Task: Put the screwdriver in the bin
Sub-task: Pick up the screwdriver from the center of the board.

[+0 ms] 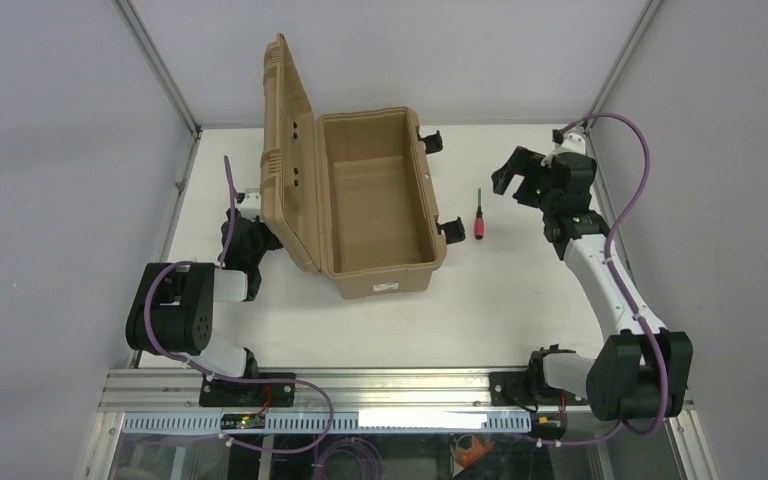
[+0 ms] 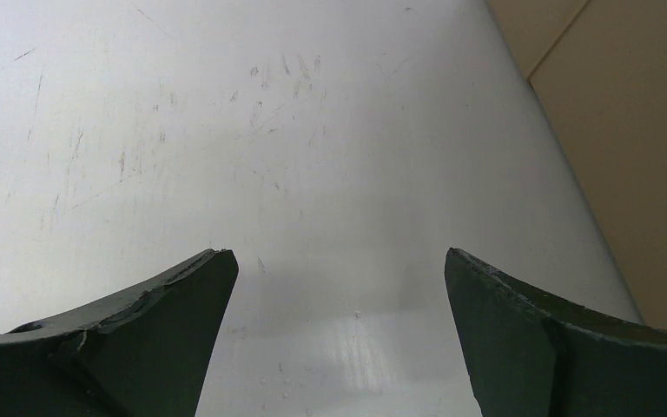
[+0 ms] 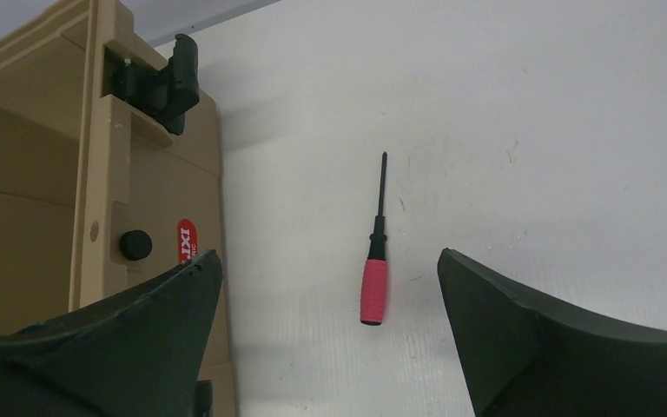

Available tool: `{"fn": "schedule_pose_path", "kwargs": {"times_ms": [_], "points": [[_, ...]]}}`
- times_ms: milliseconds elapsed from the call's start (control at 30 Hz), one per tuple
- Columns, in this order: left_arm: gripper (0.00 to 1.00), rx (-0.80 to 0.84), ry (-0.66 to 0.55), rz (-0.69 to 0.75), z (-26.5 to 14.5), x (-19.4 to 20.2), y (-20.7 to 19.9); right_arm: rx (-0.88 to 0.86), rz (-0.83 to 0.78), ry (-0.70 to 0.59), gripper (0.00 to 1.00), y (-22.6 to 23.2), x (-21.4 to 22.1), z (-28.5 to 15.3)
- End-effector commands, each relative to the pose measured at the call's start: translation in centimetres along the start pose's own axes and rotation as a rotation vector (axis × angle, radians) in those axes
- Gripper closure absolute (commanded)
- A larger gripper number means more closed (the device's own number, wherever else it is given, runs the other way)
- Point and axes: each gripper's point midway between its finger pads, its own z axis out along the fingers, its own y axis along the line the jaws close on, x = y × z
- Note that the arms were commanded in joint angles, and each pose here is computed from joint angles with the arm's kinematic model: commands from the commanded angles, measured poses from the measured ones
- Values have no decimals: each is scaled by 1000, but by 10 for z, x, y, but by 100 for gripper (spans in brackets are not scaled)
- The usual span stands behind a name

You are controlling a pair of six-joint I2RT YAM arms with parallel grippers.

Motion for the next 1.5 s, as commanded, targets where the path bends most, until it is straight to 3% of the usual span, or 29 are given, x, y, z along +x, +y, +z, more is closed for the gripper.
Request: {"fn": "schedule_pose_path", "kwargs": {"times_ms": [0, 600, 900, 1467], "points": [[1, 21, -62, -10, -1, -18, -3, -10, -6, -45, 1, 7, -22, -11], [1, 21, -62, -10, -1, -18, -3, -14, -42, 116, 1, 32, -35, -30], [1, 22, -63, -10, -1, -19, -3, 96, -122, 267, 1, 40, -31, -23], [1, 21, -64, -10, -1, -19, -3, 278, -169, 589, 3, 24, 37, 31]]}}
